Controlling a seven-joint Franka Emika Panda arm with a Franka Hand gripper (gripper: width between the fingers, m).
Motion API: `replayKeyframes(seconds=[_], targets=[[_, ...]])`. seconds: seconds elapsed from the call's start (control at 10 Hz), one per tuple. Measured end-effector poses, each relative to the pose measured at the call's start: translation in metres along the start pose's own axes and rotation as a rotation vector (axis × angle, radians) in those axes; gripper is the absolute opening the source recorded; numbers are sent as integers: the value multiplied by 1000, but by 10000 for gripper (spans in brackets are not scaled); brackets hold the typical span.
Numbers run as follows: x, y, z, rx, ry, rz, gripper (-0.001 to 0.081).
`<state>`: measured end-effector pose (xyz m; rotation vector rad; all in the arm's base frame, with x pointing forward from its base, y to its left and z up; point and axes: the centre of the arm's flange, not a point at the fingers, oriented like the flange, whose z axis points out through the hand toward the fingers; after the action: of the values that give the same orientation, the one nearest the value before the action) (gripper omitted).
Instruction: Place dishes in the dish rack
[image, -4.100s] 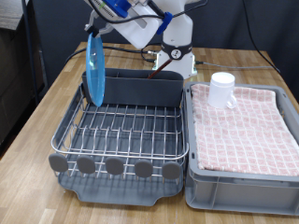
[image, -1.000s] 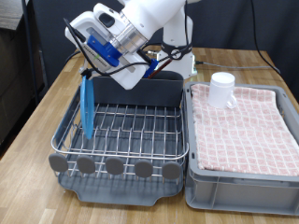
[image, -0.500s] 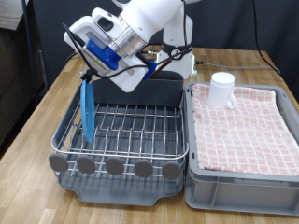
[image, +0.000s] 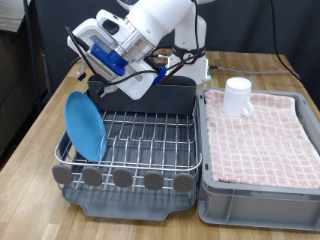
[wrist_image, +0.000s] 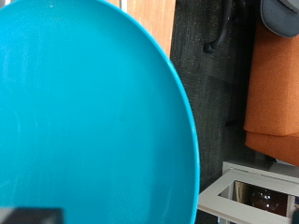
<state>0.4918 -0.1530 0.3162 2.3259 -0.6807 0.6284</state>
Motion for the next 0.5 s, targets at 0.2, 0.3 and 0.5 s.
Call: replayKeyframes(seconds=[0.2, 0.3, 0.5], targets=[[5, 0, -1, 39, -82, 7, 595], [9, 1, -3, 61, -114, 4, 749], [21, 8, -9, 127, -192, 10, 788]])
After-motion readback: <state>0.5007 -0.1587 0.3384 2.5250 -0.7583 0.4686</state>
